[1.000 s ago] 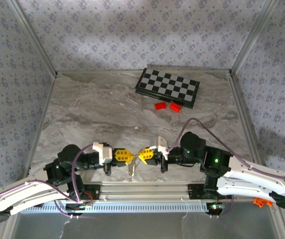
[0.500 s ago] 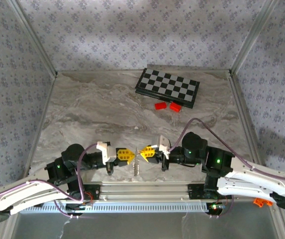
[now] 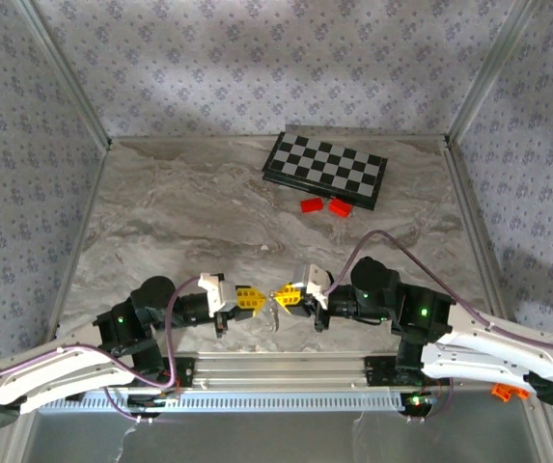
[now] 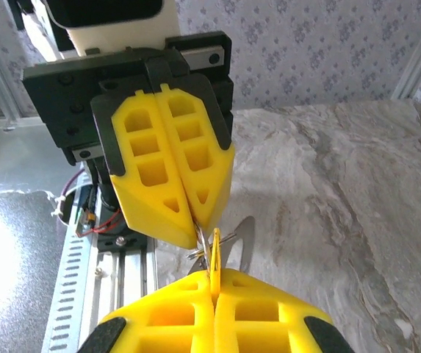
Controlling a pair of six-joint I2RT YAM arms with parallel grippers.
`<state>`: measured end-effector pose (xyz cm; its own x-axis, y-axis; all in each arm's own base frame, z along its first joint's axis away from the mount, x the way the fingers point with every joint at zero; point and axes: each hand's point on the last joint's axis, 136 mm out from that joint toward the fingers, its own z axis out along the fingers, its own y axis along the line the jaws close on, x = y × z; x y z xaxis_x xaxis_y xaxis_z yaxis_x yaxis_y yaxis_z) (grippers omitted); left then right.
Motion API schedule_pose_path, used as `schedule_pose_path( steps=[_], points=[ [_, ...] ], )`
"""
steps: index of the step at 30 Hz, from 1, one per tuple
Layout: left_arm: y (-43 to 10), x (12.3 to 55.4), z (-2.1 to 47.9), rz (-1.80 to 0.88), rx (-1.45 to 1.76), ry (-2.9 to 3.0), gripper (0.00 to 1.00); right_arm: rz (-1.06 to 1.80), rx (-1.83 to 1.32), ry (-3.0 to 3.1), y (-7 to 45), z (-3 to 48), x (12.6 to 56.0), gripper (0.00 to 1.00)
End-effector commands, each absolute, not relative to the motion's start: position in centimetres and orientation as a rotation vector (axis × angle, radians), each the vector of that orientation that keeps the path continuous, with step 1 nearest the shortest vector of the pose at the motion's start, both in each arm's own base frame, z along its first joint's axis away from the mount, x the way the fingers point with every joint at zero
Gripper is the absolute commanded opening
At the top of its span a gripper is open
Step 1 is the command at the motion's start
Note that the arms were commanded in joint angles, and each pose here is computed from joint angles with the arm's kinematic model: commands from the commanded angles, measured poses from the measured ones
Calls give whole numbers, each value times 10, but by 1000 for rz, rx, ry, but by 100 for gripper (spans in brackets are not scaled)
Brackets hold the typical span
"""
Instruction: Put the keys on the keyring
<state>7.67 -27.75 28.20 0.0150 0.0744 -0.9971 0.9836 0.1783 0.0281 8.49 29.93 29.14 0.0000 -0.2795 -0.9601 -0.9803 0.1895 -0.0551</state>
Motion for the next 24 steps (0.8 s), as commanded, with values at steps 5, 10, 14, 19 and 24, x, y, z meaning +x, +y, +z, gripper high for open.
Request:
schedule_pose_path(
  steps=[5,10,14,19,24],
  points=[
    [-272,88,286,-949,1093,1337,2,781,-1237,1552,293,304,105,0],
    [-269,99,277,-895,1056,1374,18,751,-1231,1611,294,299,114,0],
    [-267,104,273,-869,1032,1392,34,708,-1219,1683,295,293,125,0],
    [-263,112,267,-837,988,1435,49,664,-1168,1772,291,287,143,0],
    [-257,118,264,-823,933,1467,63,613,-1103,1886,283,277,166,0]
  ],
)
